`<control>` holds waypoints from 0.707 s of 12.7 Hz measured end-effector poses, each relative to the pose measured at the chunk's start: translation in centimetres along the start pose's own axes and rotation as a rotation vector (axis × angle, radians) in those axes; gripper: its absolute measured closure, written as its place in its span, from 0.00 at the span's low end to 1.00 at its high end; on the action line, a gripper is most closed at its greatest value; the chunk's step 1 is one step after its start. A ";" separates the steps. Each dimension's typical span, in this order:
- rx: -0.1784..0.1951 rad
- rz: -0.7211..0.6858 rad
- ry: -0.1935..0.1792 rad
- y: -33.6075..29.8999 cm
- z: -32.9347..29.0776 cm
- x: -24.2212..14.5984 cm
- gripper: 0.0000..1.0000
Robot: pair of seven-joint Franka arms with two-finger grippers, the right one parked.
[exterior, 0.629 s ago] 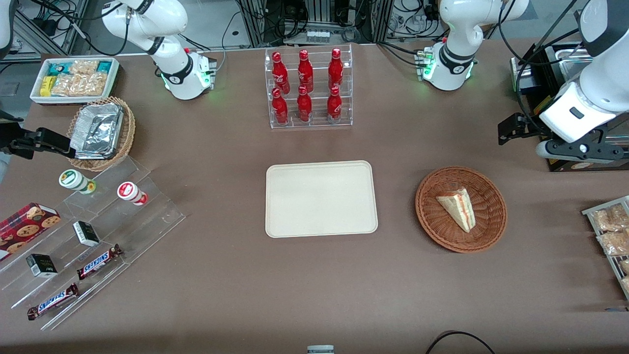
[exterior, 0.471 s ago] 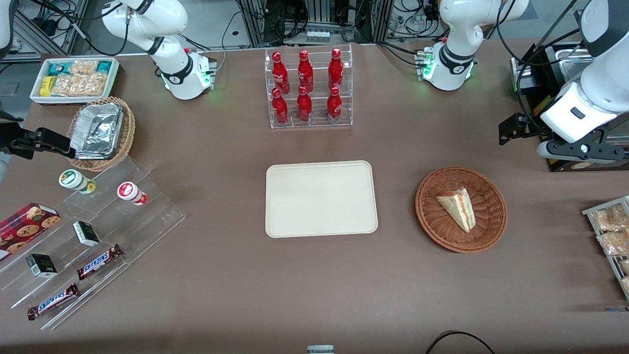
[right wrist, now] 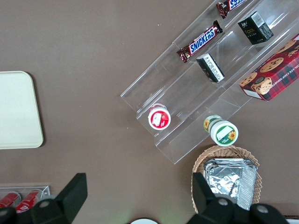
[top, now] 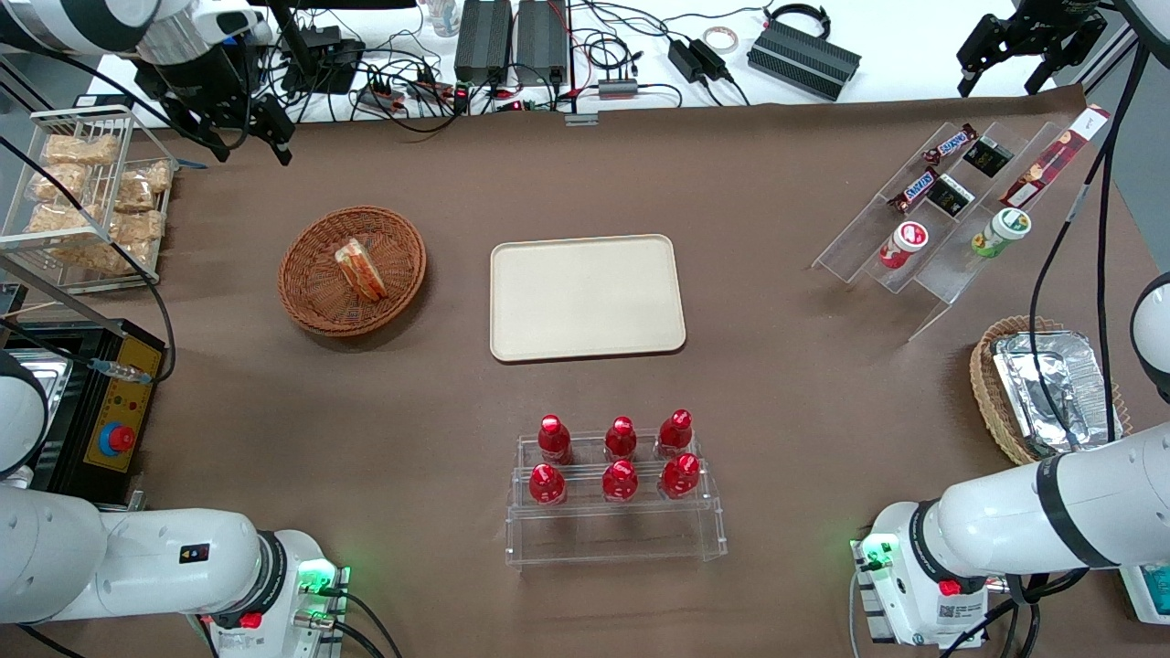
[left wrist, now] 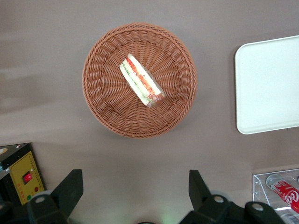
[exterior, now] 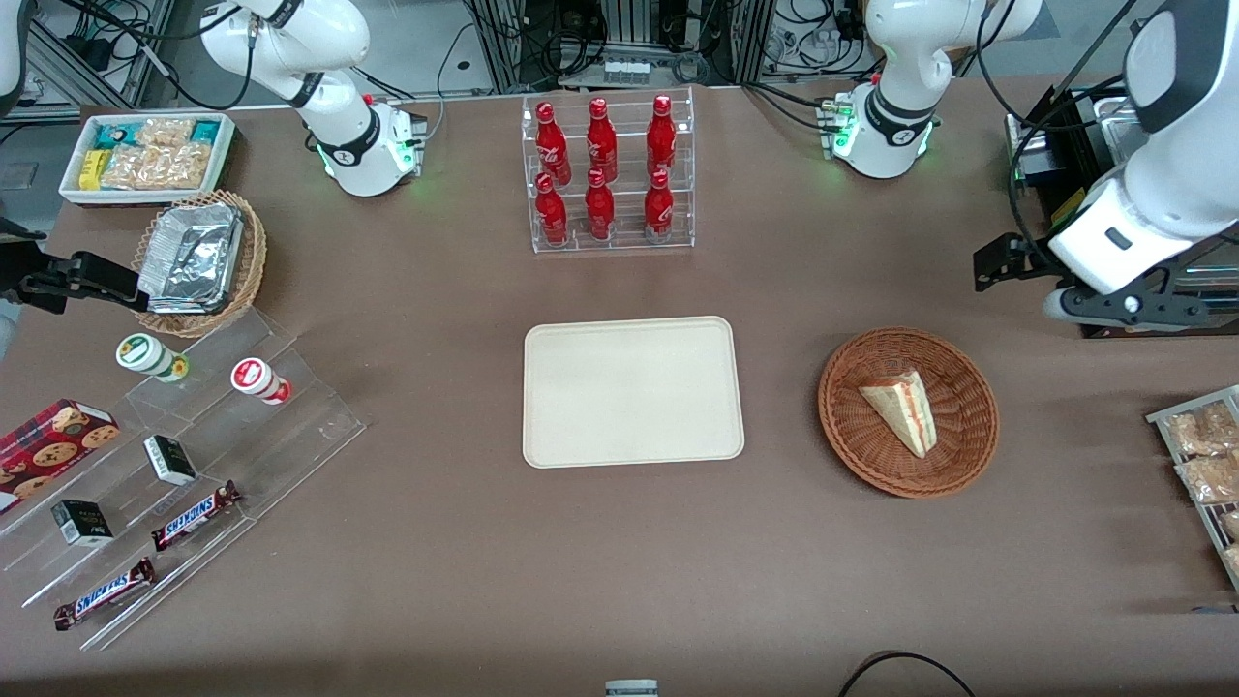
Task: Place sandwich from basket to tray
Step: 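Move the left gripper down over the sandwich in the wicker basket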
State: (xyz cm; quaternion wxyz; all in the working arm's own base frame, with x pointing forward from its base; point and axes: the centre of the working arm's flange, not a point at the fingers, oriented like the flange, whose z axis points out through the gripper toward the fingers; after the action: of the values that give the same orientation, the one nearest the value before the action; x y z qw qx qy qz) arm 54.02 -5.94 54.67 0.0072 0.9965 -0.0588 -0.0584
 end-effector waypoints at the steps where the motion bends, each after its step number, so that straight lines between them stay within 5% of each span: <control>1: 0.000 0.000 -0.006 0.0 1.1 0.1 0.00; 5: -0.002 0.005 -0.035 0.2 4.7 0.7 0.00; 9: -0.002 0.002 -0.022 0.0 9.9 1.0 0.00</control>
State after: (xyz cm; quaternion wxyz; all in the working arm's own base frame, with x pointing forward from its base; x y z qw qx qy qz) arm 53.85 -6.16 44.77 0.0075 0.9958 -0.0601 -0.0692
